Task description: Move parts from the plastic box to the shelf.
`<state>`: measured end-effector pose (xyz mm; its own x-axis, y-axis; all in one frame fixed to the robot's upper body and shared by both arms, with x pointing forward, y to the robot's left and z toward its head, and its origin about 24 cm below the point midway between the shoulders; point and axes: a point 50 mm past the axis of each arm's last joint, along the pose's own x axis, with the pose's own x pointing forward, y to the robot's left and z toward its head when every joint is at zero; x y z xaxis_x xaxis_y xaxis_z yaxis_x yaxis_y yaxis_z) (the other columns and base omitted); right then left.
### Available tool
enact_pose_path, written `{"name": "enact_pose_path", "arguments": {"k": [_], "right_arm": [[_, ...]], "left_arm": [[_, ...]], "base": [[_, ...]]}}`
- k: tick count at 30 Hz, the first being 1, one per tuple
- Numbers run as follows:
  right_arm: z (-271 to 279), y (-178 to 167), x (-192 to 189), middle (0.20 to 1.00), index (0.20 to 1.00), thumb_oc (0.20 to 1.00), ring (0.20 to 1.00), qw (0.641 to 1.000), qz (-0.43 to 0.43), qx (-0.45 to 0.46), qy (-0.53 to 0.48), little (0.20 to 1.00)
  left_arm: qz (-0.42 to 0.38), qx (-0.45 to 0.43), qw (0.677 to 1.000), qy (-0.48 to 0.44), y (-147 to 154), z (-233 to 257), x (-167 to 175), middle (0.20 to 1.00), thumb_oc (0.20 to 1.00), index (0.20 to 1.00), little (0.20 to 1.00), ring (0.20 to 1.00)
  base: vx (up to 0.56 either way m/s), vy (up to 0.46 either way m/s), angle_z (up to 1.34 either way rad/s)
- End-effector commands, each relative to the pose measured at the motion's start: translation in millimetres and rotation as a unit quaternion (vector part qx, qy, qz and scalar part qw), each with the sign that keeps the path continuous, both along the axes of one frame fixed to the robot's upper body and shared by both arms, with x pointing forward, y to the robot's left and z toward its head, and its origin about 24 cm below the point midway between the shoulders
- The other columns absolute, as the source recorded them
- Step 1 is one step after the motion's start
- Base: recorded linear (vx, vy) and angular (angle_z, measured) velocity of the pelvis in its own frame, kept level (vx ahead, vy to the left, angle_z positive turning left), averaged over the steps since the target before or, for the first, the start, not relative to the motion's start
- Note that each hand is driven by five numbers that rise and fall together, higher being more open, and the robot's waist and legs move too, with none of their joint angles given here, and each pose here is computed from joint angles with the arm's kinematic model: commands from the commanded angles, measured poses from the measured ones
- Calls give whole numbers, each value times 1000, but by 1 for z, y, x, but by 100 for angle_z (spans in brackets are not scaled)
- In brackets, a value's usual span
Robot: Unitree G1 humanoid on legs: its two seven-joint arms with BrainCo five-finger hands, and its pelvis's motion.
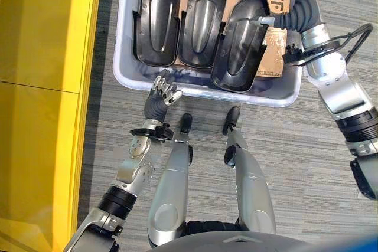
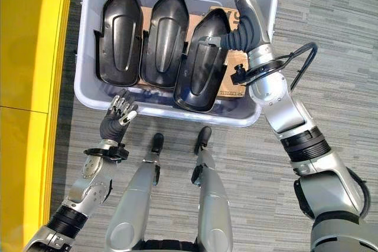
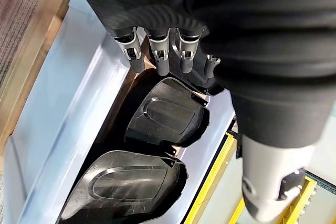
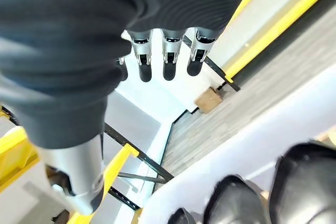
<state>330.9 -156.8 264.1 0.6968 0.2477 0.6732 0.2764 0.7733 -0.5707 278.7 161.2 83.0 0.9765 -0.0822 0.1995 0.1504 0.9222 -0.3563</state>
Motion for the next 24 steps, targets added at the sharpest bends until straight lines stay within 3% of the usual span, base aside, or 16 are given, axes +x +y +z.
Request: {"name": "enact_pose_path", "arguments": {"k": [1, 3, 4, 9, 24], "right_arm": [[14, 7, -10, 1000, 1000, 1000, 1000, 998, 28, 24, -50, 1000], [3, 7, -6, 1000, 1000, 1000, 1000, 997, 34, 60, -28, 1000], [-13, 7, 1, 1000, 1000, 1000, 1000, 991, 42, 128, 7, 1000], [-35, 3, 13, 1000, 1000, 1000, 1000, 980, 15, 194, 48, 1000], [-90, -23, 21, 1000, 1000, 1000, 1000, 956, -101, 253, 111, 1000]], "left_arm": [[14, -4, 999, -45, 5, 15, -13, 1000, 1000, 1000, 1000, 1000], [14, -6, 999, -43, 4, 14, -14, 1000, 1000, 1000, 1000, 1000], [16, -10, 999, -39, 3, 12, -14, 1000, 1000, 1000, 1000, 1000], [23, -14, 999, -30, 3, 9, -15, 1000, 1000, 1000, 1000, 1000], [29, -15, 999, -25, 0, 5, -16, 1000, 1000, 1000, 1000, 1000]], "base": [[0, 0, 0], [0, 0, 0], [0, 0, 0], [0, 0, 0], [4, 5, -2]]}}
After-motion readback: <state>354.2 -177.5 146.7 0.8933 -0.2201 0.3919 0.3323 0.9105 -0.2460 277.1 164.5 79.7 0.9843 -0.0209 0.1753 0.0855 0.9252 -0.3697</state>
